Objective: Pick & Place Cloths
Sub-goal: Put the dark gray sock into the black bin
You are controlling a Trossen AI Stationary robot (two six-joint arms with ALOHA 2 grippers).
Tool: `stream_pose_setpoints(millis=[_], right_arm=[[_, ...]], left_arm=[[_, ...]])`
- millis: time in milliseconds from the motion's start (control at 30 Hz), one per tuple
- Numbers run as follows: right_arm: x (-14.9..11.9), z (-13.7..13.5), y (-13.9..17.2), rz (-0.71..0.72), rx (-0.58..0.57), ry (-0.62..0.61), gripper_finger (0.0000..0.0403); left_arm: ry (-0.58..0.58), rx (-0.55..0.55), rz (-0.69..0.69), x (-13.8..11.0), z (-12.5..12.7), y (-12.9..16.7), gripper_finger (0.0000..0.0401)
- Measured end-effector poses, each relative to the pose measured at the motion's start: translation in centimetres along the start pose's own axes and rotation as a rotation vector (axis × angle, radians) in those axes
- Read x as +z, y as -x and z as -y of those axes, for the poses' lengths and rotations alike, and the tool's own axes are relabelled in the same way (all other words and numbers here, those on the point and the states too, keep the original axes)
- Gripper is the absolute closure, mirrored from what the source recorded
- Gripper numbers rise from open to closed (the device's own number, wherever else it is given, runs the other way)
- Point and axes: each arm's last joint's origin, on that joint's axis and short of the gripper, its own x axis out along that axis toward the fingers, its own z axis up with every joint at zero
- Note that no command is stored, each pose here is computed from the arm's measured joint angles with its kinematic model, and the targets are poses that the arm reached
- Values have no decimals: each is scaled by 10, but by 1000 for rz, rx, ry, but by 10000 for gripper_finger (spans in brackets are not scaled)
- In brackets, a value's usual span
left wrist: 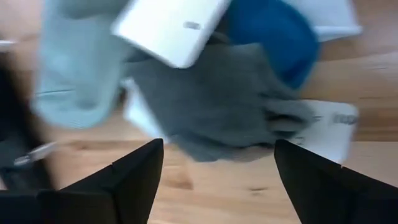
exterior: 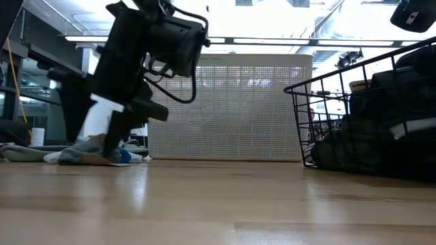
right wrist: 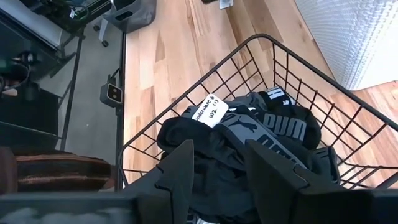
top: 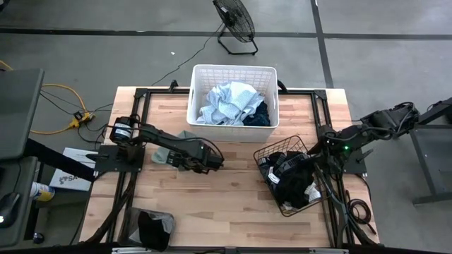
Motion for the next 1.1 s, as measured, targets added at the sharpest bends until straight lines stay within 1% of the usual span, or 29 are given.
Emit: stream_pose_setpoints(millis=[133,367,533,800,1000,1033,1100], right_arm=[[0,0,0,3,-3,1,269],[0,0,0,3,-3,1,269],[0,0,0,3,-3,1,269],[0,0,0,2,-4,1,269],[0,0,0,2,-3,-1,269],[0,0,0,2,-3,-1,269],[0,0,0,2,-3,-1,269]], left_arm=[[8,-82,3,1,7,-8,107],[24,-124,-30,0,8,-16,150],[22,-147,-46,0,10,-17,203],[15,-168,-61,0,13,-17,305],[-25,-168,-77,-1,13,-17,382],[-33,-169,-76,-1,13,-17,389],[-46,-174,-75,-1,11,-15,391]])
